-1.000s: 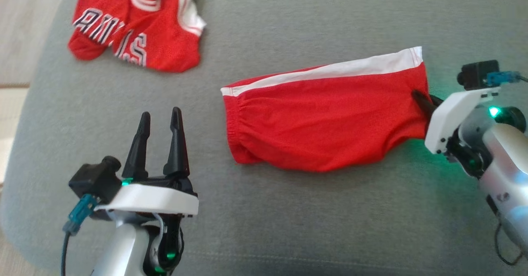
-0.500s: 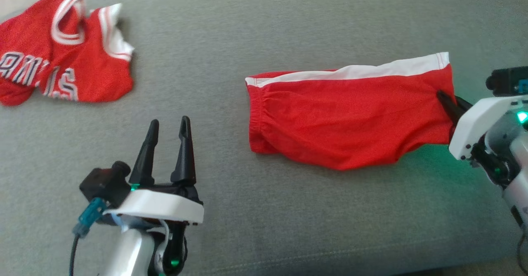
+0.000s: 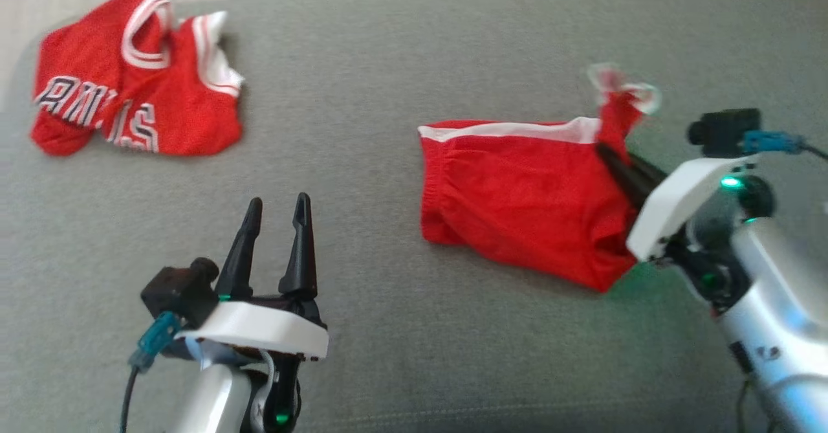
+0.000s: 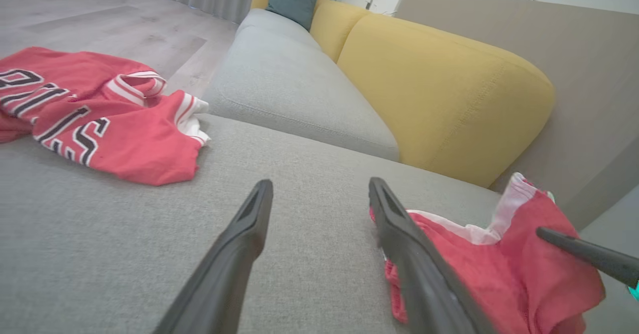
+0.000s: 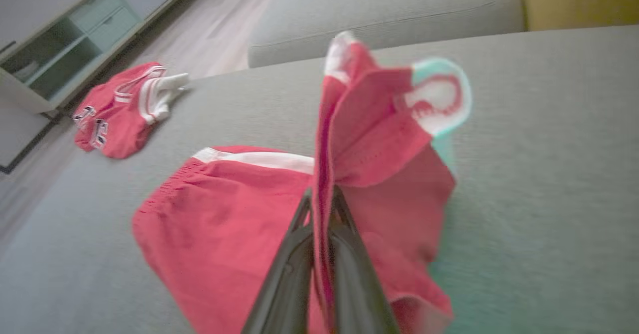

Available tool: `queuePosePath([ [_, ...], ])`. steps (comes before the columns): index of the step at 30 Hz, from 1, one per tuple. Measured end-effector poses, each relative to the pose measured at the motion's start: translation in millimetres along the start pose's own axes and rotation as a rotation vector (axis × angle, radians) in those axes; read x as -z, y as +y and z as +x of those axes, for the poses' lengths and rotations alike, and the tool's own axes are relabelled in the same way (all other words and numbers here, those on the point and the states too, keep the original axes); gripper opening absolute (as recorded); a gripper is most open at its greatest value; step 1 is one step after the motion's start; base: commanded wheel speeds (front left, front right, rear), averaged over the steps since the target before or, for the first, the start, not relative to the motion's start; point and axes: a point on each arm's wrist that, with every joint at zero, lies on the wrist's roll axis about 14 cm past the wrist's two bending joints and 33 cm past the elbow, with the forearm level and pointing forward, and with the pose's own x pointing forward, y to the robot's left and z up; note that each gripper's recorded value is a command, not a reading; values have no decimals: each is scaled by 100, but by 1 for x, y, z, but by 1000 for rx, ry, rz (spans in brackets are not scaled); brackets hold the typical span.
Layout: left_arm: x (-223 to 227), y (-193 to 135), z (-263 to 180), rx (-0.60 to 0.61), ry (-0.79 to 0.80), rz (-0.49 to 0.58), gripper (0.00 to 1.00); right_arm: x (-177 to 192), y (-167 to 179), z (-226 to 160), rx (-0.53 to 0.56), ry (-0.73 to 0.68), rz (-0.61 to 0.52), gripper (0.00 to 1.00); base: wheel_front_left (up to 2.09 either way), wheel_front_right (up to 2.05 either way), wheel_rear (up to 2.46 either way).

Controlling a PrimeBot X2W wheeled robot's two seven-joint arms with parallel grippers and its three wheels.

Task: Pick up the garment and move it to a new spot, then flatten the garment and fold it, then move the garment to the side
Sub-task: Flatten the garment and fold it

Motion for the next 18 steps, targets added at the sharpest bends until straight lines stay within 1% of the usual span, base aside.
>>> queuePosePath([
  [4,-7,8,-8,-33,-18,-1,100,-7,44,12,-105,-21,29,0,0,0,0],
  [10,-17,23,-23,-89,-45,7,100,-7,97,34,-213,-24,84,0,0,0,0],
  [13,-20,30,-28,-114,-53,1,100,1,112,43,-235,1,87,0,0,0,0],
  [16,-21,36,-31,-136,-56,1,100,11,113,51,-223,35,72,0,0,0,0],
  [17,-21,37,-32,-143,-57,-4,100,14,114,53,-222,43,70,18,0,0,0],
  [18,-21,39,-33,-149,-56,-9,100,16,116,55,-224,47,70,46,0,0,0],
])
